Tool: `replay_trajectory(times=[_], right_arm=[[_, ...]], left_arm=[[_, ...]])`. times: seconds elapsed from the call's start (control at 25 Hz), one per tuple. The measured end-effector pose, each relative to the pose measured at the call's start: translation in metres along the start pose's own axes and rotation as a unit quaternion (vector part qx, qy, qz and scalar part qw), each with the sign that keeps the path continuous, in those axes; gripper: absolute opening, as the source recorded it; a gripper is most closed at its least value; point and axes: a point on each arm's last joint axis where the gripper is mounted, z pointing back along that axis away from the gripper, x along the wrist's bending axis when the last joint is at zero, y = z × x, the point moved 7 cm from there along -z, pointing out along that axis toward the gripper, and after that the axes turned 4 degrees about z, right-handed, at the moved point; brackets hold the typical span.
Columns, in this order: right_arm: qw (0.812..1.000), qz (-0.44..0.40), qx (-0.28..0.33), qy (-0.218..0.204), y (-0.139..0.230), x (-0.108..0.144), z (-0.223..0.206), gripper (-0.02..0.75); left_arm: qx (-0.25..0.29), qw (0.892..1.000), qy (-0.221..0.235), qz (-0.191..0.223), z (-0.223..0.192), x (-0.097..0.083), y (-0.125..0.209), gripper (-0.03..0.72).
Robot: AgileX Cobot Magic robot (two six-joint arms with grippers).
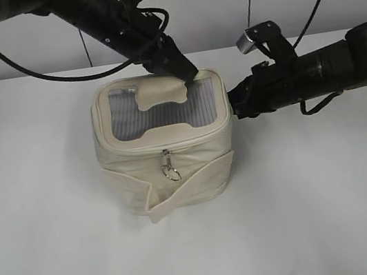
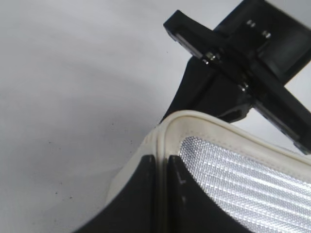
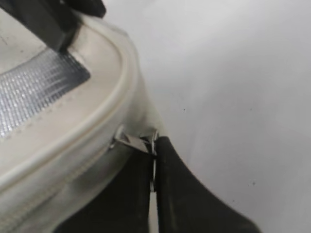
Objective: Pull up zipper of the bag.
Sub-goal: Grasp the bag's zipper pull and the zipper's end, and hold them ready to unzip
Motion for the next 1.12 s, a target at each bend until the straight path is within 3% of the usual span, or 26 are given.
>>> replay_trajectory(times=[0.28,0.68,1.12], right_arm=[[0.999,-0.028,0.019,0.005,0.008,0.004,0.029,0.008],[0.997,-0.060,0.042,0.016,0.037,0.036,0.068,0.008],[0.992,-0.096,0.055,-0.054,0.049,0.100,0.086,0.008]], left_arm=[[-0.001,1.000,-0.001,0.004,-0.001,0.000,-0.001,0.033],[-0.003,1.000,-0.003,0.023,-0.003,-0.002,-0.003,0.033],[-0.019,0.993,-0.028,0.113,-0.007,0.002,-0.009,0.033]])
